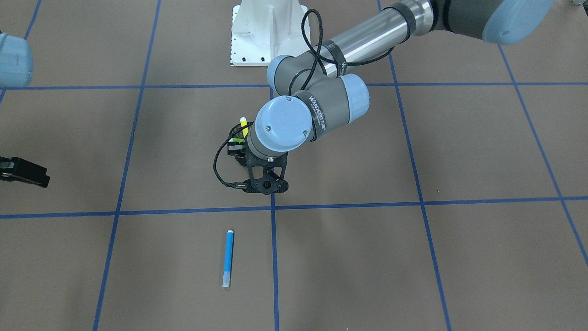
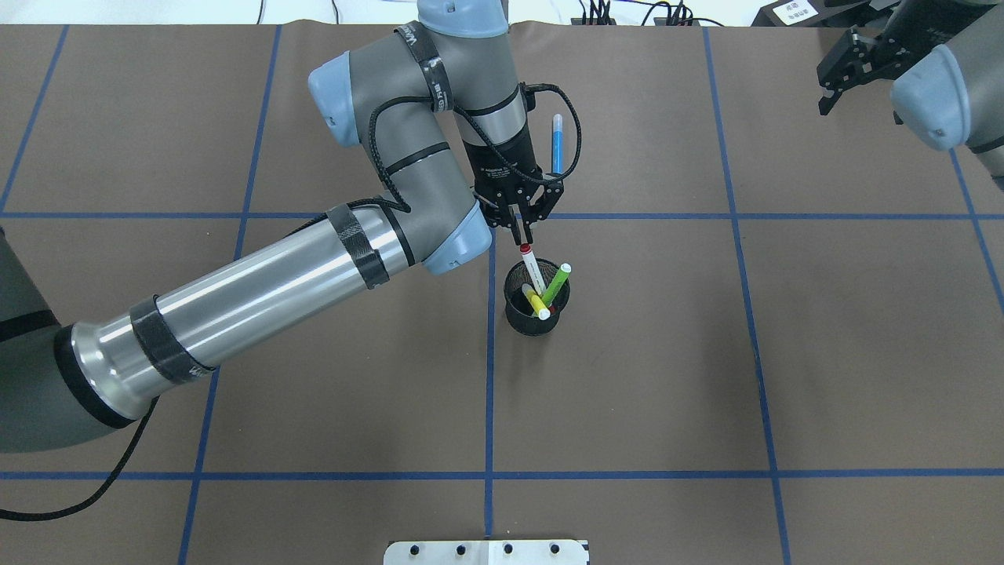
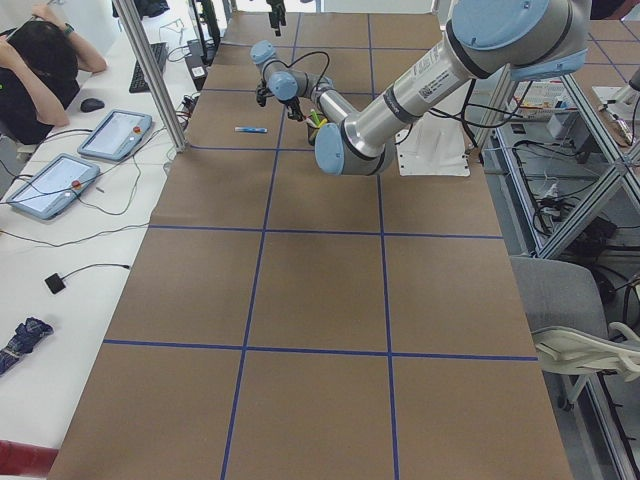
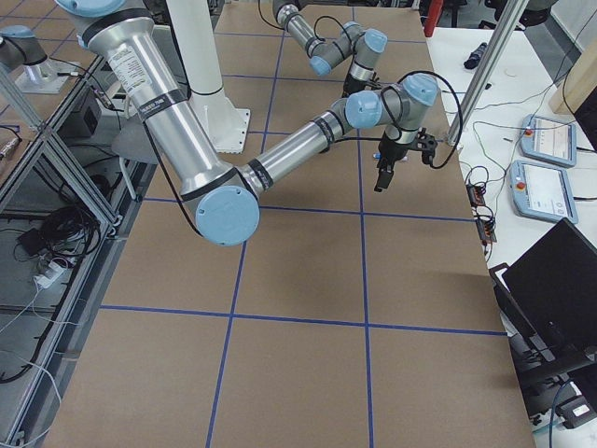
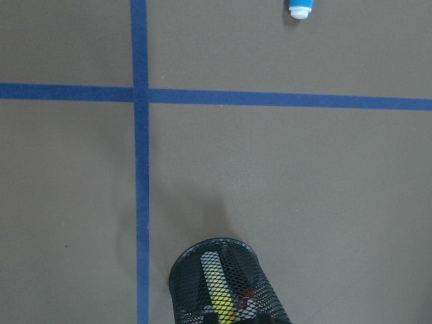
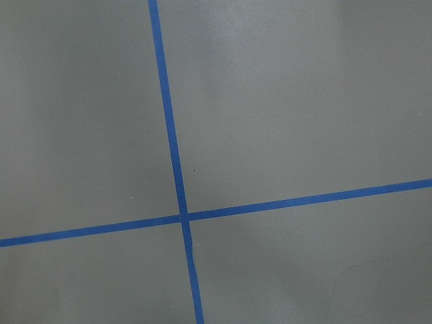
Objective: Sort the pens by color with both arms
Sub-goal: 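Lower the left gripper and grasp the red-capped white marker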
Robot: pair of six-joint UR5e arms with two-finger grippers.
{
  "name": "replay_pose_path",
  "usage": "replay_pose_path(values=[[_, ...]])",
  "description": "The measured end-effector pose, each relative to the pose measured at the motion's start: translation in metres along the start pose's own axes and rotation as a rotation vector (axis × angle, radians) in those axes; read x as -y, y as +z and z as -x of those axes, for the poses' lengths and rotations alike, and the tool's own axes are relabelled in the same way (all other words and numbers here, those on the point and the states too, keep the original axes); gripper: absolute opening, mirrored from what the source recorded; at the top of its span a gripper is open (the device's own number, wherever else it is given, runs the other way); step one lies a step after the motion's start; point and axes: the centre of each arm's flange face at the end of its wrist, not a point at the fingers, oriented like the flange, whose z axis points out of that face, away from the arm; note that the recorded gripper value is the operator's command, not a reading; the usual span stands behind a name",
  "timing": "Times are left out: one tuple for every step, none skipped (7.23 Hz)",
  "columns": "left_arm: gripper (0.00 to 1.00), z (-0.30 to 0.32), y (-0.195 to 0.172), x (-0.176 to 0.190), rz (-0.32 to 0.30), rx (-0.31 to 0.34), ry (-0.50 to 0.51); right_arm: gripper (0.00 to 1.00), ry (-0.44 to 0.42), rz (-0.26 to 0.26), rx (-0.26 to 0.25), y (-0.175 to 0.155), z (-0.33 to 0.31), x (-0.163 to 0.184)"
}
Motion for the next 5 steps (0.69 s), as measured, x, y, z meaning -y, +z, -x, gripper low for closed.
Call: replay_pose_path(values=[[0.00, -0.002, -0.002, -0.001, -0.001, -0.002, 0.002, 1.00, 0.001, 0.002, -0.002, 0.001, -0.001, 0.000], [0.00, -0.004, -0.005, -0.003, -0.003, -0.005, 0.002, 1.00, 0.002, 0.004, -0.002, 0.002, -0.002, 0.000], [0.06, -0.007, -0.009, -0.006, -0.006, -0.011, 0.005, 1.00, 0.003, 0.004, -0.003, 0.003, -0.003, 0.000], [0.44, -0.008, -0.012, -0.009, -0.008, -0.014, 0.007, 1.00, 0.005, 0.005, -0.004, 0.003, -0.004, 0.001], [0.78, -0.008, -0.012, -0.010, -0.009, -0.015, 0.008, 0.99, 0.006, 0.006, -0.005, 0.004, -0.004, 0.001]])
